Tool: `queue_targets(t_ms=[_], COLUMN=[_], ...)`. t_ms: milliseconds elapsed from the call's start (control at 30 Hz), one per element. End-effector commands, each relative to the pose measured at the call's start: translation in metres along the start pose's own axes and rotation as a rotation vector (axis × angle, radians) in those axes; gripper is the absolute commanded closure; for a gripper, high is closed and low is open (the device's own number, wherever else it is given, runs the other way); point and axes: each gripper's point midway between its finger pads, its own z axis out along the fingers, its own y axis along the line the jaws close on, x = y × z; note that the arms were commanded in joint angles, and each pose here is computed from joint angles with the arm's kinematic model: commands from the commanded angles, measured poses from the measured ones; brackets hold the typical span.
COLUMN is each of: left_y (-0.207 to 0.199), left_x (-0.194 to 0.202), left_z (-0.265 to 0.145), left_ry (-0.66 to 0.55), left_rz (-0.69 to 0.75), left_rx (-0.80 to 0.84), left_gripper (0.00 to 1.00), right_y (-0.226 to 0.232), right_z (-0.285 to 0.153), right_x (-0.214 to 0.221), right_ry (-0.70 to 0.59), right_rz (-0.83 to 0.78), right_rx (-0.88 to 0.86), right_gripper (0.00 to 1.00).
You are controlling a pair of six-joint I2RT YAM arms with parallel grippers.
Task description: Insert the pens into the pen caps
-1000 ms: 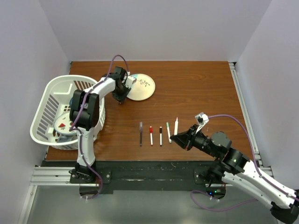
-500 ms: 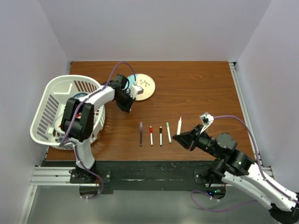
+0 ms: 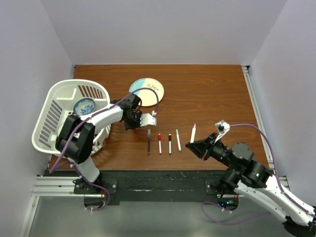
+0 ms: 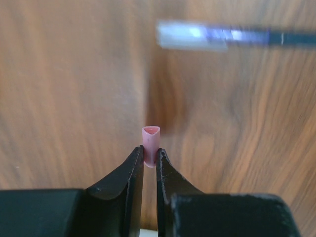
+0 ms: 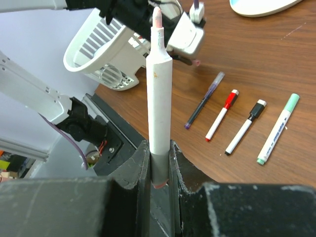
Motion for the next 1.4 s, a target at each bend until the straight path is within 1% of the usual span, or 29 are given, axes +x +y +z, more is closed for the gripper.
queue_targets(t_ms=[0, 133, 167, 267, 467, 633, 700, 767, 867, 967, 1067, 1100, 1133, 1167, 1200, 1233, 1267, 1300, 1333, 1367], left_y=[0.021, 0.024, 0.024, 0.022, 0.015, 0.017, 0.015, 0.007, 0.000, -0.005, -0.003, 0.002, 0.006, 0.009, 0.017, 0.019, 0.023, 0.032, 0.039, 0.057], left_x=[0.008, -0.013, -0.018, -0.023, -0.025, -0.031, -0.031, -0.030, -0.027, -0.024, -0.033, -0.042, -0.048, -0.054, -0.064, -0.070, -0.081, -0.092, -0.098, -0.107], left_z=[-0.011, -0.015, -0.015, -0.017, -0.024, -0.034, -0.034, -0.030, -0.020, -0.010, -0.014, -0.022, -0.028, -0.035, -0.049, -0.058, -0.069, -0.083, -0.094, -0.118], left_ry=[0.066, -0.013, -0.032, -0.056, -0.074, -0.087, -0.089, -0.087, -0.072, -0.044, -0.071, -0.100, -0.124, -0.151, -0.192, -0.219, -0.265, -0.314, -0.340, -0.376], left_rz=[0.190, 0.255, 0.258, 0.256, 0.245, 0.236, 0.239, 0.253, 0.286, 0.276, 0.258, 0.253, 0.244, 0.197, 0.182, 0.162, 0.092, 0.046, -0.033, -0.244], left_rx=[-0.101, -0.105, -0.102, -0.096, -0.105, -0.141, -0.137, -0.101, -0.062, -0.018, -0.026, -0.061, -0.088, -0.119, -0.175, -0.196, -0.213, -0.268, -0.304, -0.385], left_gripper=[1.00, 1.00, 0.91, 0.81, 0.78, 0.76, 0.76, 0.82, 0.87, 0.91, 0.92, 0.92, 0.89, 0.87, 0.85, 0.80, 0.72, 0.62, 0.59, 0.56], right_y=[0.009, 0.007, 0.007, 0.007, 0.007, 0.009, 0.010, 0.011, 0.010, 0.010, 0.008, 0.008, 0.006, 0.005, 0.006, 0.006, 0.006, 0.006, 0.006, 0.006], right_z=[-0.008, -0.011, -0.011, -0.013, -0.013, -0.014, -0.016, -0.018, -0.020, -0.022, -0.025, -0.027, -0.027, -0.028, -0.029, -0.029, -0.029, -0.029, -0.029, -0.029], right_x=[-0.020, -0.022, -0.022, -0.024, -0.024, -0.024, -0.025, -0.027, -0.027, -0.027, -0.027, -0.029, -0.028, -0.029, -0.031, -0.031, -0.031, -0.031, -0.031, -0.030], right_ry=[-0.060, -0.068, -0.066, -0.072, -0.078, -0.073, -0.077, -0.086, -0.090, -0.091, -0.092, -0.095, -0.094, -0.098, -0.102, -0.102, -0.101, -0.102, -0.101, -0.099], right_rz=[0.018, 0.020, 0.018, 0.018, 0.029, 0.029, 0.032, 0.034, 0.041, 0.039, 0.033, 0.032, 0.025, 0.026, 0.023, 0.021, 0.021, 0.021, 0.021, 0.020], right_rx=[-0.006, 0.005, 0.007, 0.012, 0.007, 0.003, -0.002, -0.005, -0.005, -0.004, 0.008, 0.009, 0.020, 0.023, 0.021, 0.026, 0.025, 0.024, 0.022, 0.020], right_gripper=[1.00, 1.00, 1.00, 1.00, 1.00, 1.00, 1.00, 1.00, 1.00, 1.00, 1.00, 1.00, 1.00, 1.00, 1.00, 1.00, 1.00, 1.00, 1.00, 1.00])
